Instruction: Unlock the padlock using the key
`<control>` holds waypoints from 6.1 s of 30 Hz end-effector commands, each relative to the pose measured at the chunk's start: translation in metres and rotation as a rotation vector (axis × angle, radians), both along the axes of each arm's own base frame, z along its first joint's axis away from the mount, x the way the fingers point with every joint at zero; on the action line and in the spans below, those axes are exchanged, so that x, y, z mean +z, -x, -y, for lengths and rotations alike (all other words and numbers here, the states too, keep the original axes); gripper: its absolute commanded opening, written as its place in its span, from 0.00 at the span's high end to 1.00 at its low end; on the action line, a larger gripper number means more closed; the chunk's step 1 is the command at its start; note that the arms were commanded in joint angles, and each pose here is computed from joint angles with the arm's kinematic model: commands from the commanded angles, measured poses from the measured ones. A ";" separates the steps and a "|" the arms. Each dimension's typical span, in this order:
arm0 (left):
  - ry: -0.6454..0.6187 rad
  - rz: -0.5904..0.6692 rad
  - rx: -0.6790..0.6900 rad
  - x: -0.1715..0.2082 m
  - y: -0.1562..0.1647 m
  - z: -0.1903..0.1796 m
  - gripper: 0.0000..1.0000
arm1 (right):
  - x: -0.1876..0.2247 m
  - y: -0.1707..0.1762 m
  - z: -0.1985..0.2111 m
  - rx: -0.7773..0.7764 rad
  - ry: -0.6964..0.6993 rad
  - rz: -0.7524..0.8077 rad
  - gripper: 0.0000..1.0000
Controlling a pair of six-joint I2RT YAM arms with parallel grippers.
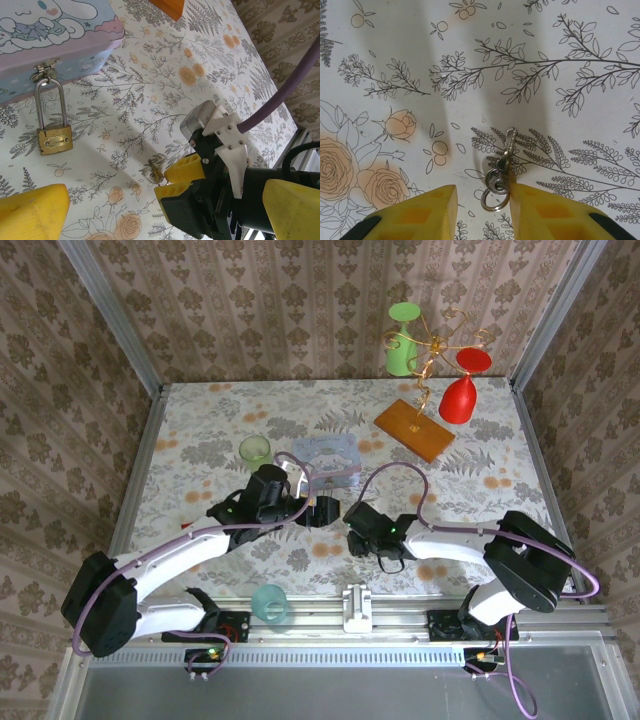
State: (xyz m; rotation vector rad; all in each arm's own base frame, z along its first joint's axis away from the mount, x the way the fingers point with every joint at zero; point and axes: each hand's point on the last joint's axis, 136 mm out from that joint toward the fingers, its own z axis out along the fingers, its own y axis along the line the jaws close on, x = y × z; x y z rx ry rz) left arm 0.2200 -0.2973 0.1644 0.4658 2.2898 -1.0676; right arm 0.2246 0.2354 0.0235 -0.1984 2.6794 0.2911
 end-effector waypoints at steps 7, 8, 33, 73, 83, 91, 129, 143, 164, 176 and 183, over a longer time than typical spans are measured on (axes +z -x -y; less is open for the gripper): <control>0.005 -0.006 0.009 -0.004 -0.001 0.003 0.00 | -0.010 0.001 0.017 -0.058 0.109 0.001 0.70; 0.003 -0.007 0.009 -0.005 -0.001 0.003 0.00 | -0.011 0.000 0.018 -0.062 0.115 0.002 0.70; -0.002 -0.023 0.012 -0.010 0.001 0.002 0.00 | -0.016 -0.004 0.025 -0.098 0.150 0.016 0.73; 0.401 -0.082 0.371 0.002 -0.013 -0.015 0.04 | 0.021 -0.015 0.002 0.015 -0.186 0.011 1.00; 0.548 -0.209 0.343 0.014 -0.012 0.013 0.09 | 0.074 -0.019 -0.006 0.039 -0.293 0.106 1.00; 0.652 -0.264 0.340 0.035 -0.005 0.033 0.19 | 0.126 -0.021 -0.017 0.086 -0.458 0.259 1.00; 0.937 -0.482 0.541 0.054 -0.014 0.018 0.12 | 0.195 -0.050 -0.056 0.116 -0.676 0.532 1.00; 0.957 -0.521 0.560 0.043 -0.017 0.019 0.00 | 0.200 -0.048 -0.068 0.138 -0.689 0.556 1.00; 1.027 -0.496 0.558 0.045 -0.028 0.012 0.38 | 0.168 -0.034 -0.060 0.122 -0.650 0.504 1.00; 0.993 -0.486 0.555 0.038 -0.029 0.013 0.60 | 0.169 -0.031 -0.055 0.129 -0.630 0.511 1.00; 0.981 -0.476 0.558 0.035 -0.031 0.013 0.78 | 0.167 -0.031 -0.054 0.125 -0.621 0.510 1.00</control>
